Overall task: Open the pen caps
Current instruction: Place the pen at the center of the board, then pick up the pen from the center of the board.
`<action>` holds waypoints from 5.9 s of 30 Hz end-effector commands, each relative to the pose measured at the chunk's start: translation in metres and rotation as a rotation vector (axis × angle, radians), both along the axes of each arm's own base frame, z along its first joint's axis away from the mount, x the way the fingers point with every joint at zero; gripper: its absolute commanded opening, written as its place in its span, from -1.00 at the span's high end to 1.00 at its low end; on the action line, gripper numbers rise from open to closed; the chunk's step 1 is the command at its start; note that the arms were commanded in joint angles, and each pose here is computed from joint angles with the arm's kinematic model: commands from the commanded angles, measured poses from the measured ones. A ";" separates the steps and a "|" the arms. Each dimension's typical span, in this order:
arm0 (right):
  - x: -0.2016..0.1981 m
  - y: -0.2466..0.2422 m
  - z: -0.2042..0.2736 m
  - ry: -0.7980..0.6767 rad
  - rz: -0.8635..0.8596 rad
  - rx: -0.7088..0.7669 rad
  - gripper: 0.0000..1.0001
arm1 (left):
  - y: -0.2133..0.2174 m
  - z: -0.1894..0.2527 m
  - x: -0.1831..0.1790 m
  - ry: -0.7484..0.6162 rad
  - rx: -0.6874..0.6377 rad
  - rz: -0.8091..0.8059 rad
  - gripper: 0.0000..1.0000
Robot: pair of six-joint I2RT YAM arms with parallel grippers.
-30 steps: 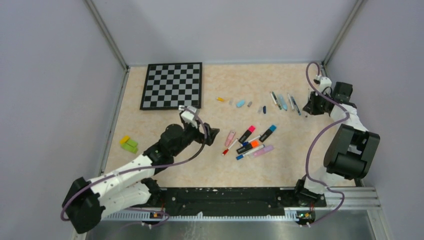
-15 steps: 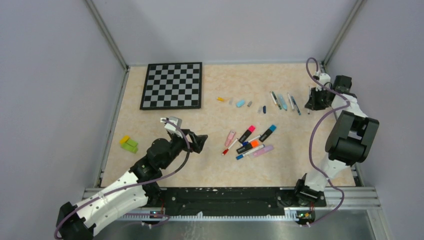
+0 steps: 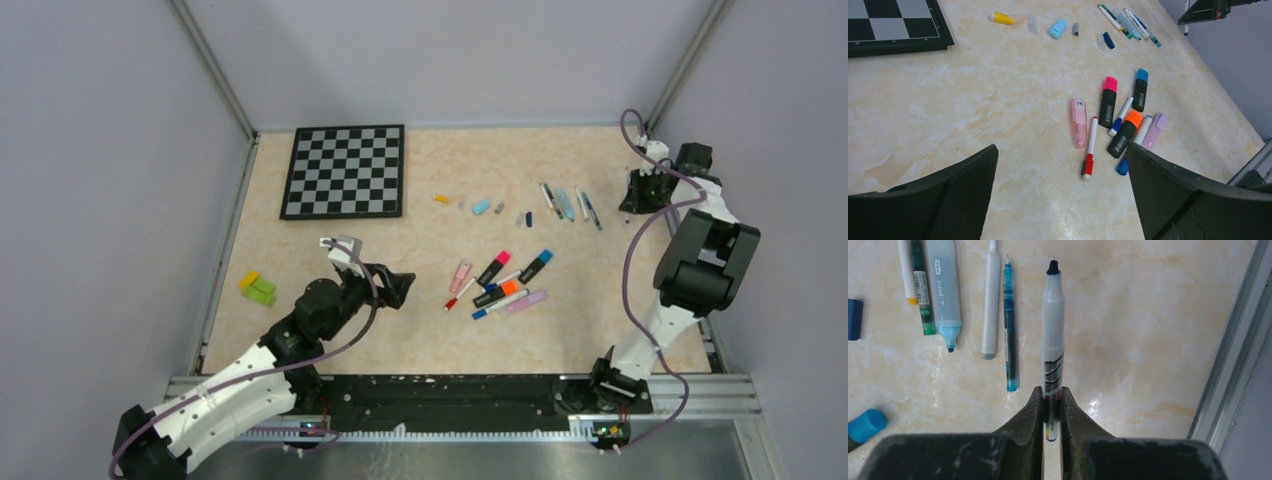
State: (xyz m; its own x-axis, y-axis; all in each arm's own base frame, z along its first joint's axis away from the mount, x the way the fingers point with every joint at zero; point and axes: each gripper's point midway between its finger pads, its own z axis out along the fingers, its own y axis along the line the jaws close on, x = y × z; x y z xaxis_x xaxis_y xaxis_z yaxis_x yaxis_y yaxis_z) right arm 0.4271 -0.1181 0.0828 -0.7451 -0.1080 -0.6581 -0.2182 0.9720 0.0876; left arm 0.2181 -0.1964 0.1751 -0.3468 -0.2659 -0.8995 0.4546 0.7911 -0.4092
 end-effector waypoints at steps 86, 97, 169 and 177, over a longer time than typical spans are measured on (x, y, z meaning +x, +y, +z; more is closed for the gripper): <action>0.024 0.034 -0.006 0.076 0.158 0.182 0.48 | -0.027 -0.005 -0.008 0.088 -0.101 -0.098 -0.97; 0.031 0.016 -0.004 0.063 0.087 0.093 0.48 | -0.027 -0.005 -0.007 0.088 -0.100 -0.100 -0.97; -0.149 0.199 0.123 -0.399 0.508 0.474 0.35 | -0.139 -0.115 0.076 0.485 0.738 -0.273 -0.46; -0.150 0.201 0.122 -0.393 0.511 0.483 0.35 | -0.141 -0.133 0.077 0.502 0.756 -0.283 -0.27</action>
